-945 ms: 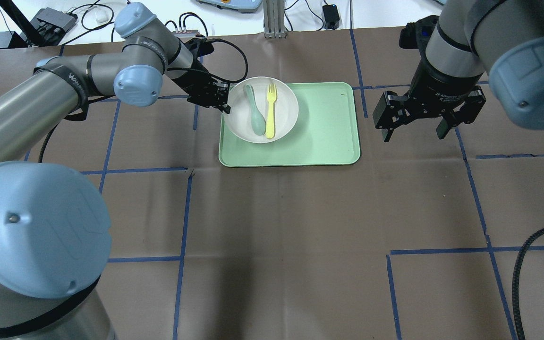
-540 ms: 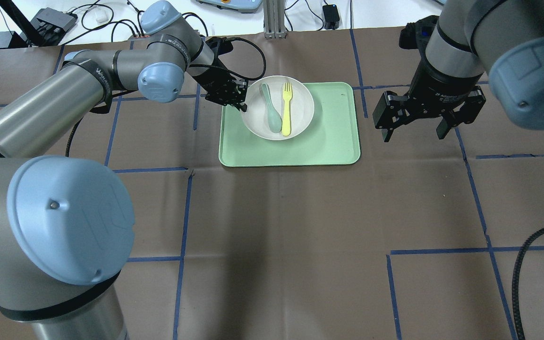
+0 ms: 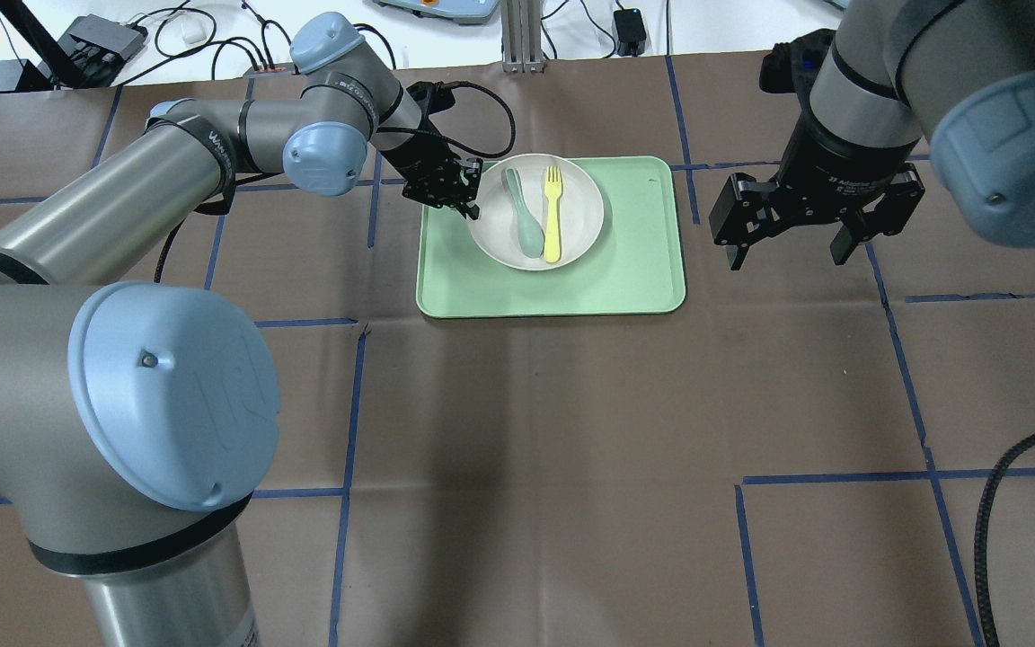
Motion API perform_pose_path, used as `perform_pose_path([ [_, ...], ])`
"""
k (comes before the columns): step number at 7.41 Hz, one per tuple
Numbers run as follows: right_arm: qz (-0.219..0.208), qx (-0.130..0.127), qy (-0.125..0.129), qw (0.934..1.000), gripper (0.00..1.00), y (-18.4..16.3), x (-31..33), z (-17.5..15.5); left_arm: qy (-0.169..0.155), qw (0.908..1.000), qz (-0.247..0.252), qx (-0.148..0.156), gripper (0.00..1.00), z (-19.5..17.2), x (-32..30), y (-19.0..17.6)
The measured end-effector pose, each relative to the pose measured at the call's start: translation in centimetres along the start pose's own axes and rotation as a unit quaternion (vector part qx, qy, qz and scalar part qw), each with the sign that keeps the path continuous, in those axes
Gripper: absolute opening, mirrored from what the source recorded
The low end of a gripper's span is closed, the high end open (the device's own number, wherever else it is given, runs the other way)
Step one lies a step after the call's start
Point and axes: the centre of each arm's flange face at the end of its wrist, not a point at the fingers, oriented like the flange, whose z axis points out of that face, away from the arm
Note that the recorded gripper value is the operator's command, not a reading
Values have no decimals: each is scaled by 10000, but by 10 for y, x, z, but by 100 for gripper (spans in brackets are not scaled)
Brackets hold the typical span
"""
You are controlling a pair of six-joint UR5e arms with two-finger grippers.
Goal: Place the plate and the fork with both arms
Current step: 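Open the left gripper and release the plate on the tray, then withdraw the left gripper away from the tray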
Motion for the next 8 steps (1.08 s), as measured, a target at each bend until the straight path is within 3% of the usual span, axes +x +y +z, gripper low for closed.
perform_pose_path([
  [1, 0, 0, 0, 10000, 100, 0, 0, 0, -1, 10000, -10, -27, 72, 1, 0, 0],
  [2, 0, 0, 0, 10000, 100, 0, 0, 0, -1, 10000, -15, -44, 97, 1, 1, 1],
  [5, 0, 3, 0, 10000, 100, 0, 0, 0, -18, 9999, -61, -155, 100, -28, 14, 14],
  [6, 0, 2, 0, 10000, 100, 0, 0, 0, -192, 9996, -59, -193, 100, -61, 26, 30],
  [8, 0, 1, 0, 10000, 100, 0, 0, 0, -850, 9960, -24, -263, 100, -142, 47, 87],
])
